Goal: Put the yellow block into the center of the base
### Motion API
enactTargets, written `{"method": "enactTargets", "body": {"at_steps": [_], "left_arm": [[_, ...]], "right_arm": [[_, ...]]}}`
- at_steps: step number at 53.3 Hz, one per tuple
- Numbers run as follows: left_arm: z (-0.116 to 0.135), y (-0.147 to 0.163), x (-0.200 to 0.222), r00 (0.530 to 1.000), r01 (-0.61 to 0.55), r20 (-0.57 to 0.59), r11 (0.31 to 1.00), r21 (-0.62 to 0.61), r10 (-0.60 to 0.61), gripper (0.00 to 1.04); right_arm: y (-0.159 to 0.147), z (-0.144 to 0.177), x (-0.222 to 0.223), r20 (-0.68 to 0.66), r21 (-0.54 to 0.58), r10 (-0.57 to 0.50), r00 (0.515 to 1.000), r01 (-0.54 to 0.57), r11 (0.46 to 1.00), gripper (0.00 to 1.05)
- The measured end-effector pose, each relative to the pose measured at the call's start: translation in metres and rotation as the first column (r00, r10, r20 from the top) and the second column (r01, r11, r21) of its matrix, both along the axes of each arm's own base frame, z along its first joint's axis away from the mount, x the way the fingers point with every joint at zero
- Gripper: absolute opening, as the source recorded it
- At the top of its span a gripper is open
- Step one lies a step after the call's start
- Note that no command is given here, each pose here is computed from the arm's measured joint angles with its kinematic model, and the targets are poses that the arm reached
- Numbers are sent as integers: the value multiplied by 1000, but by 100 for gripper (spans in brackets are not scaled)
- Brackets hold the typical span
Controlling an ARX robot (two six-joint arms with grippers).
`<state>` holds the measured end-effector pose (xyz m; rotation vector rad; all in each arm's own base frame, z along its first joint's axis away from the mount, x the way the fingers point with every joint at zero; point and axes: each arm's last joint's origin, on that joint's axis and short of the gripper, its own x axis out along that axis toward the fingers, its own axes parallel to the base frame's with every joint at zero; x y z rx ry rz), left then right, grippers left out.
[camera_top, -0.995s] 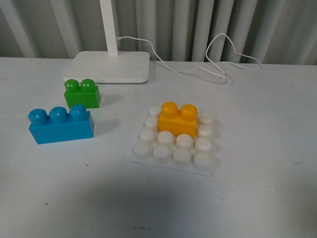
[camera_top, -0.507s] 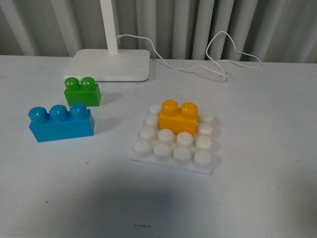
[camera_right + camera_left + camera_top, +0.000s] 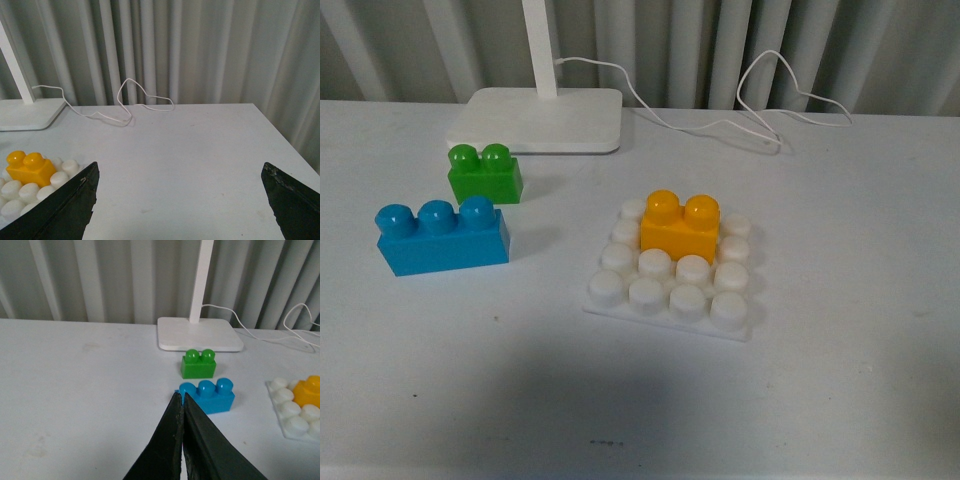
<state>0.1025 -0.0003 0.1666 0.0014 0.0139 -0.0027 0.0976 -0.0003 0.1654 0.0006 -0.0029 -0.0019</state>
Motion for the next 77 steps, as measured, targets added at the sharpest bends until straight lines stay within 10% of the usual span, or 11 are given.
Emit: {"method": "enactTargets", "body": {"at_steps": [20,49,77], "left_arm": [[1,0,-5,1000,0,23,1000,-2,0,6],[1,0,-5,1000,0,24,1000,-2,0,100],[1,0,-5,1000,0,24,1000,-3,0,98]], "right_arm": [[0,0,0,0,0,0,1000,0,1000,95],[0,0,0,0,0,0,1000,0,1000,95],[0,0,0,0,0,0,1000,0,1000,95]]}}
